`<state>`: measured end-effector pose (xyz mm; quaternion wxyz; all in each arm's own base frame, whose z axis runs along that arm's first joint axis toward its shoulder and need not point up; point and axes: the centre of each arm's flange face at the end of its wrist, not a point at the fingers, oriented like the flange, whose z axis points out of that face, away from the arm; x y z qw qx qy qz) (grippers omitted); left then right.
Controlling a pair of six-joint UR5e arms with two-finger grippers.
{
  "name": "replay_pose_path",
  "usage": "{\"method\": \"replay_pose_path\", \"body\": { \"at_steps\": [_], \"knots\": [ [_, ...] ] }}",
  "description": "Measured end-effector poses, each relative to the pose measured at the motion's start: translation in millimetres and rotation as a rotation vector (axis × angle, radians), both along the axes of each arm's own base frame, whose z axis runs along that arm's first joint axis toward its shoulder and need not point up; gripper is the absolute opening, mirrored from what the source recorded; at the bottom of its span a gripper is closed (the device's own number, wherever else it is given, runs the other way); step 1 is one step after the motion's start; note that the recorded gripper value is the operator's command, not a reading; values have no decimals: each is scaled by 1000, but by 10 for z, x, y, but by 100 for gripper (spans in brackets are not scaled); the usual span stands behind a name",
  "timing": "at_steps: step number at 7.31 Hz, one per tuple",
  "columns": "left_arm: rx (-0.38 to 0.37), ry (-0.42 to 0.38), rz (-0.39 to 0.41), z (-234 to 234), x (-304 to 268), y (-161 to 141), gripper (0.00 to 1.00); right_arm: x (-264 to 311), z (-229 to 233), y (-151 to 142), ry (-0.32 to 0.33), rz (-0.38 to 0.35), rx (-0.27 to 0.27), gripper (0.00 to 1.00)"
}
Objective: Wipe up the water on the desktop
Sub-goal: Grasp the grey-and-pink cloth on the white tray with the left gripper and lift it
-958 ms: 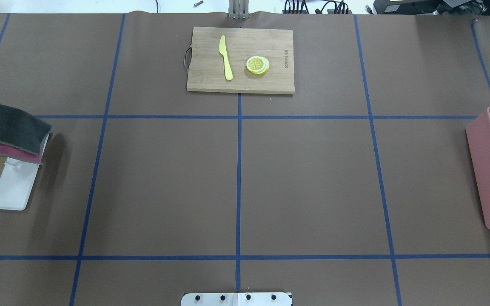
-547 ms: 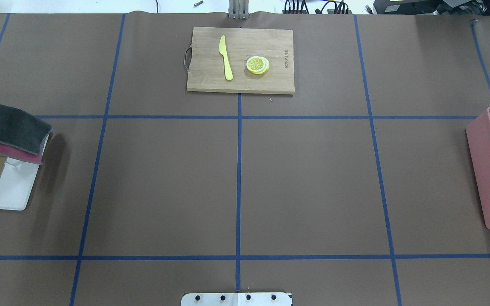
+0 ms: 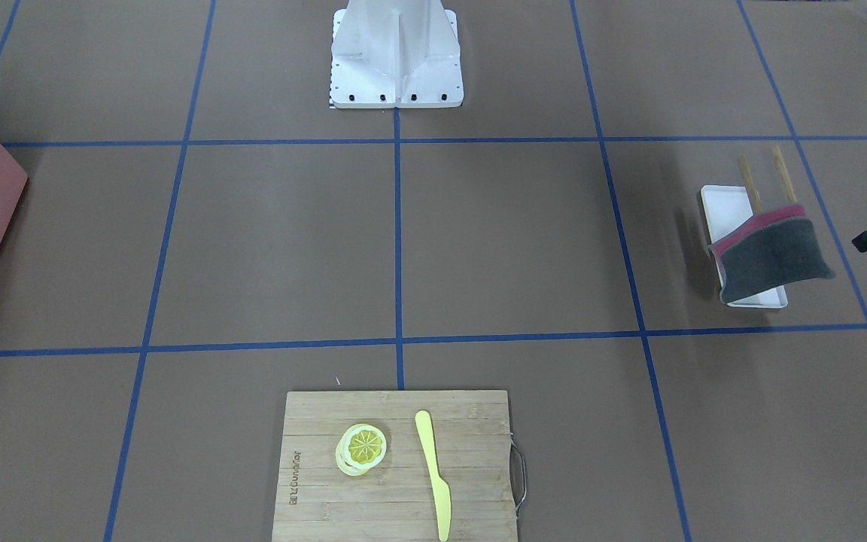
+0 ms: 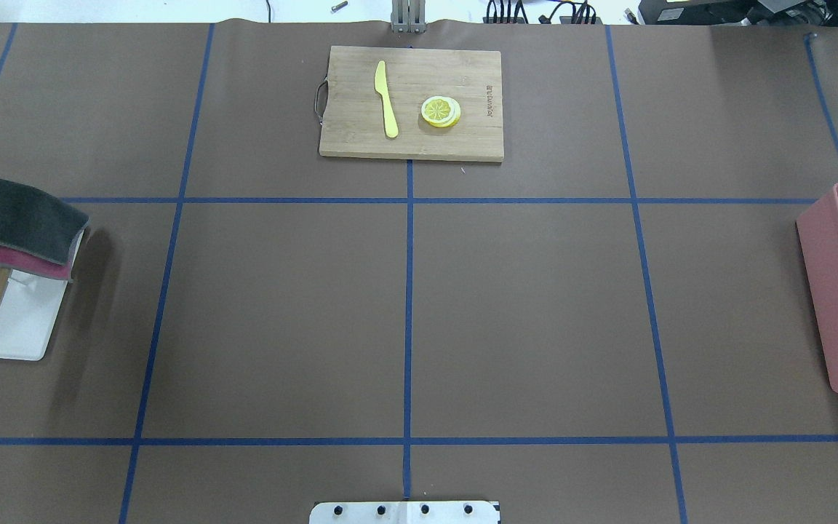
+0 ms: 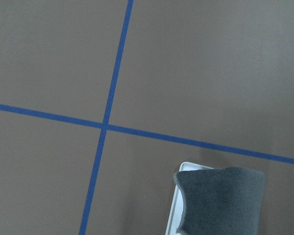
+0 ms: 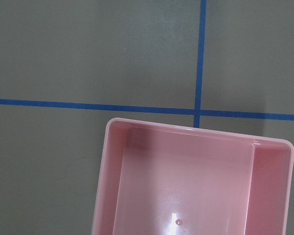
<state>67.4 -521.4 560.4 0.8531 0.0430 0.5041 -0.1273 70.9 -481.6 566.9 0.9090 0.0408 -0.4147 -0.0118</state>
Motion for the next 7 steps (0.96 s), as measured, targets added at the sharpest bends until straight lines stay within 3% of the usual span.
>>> {"method": "replay_pose_path", "body": {
  "at_steps": [2,5,7],
  "knots": [
    [-24,47,3,-60,283,49,98,-3,-26,-11,-2,1,3,100],
    [-47,45,11,79,330,84,97,-7,-52,-20,-6,2,4,100],
    [-57,40,17,150,346,114,87,-12,-64,-30,-8,2,5,100]
  ]
}}
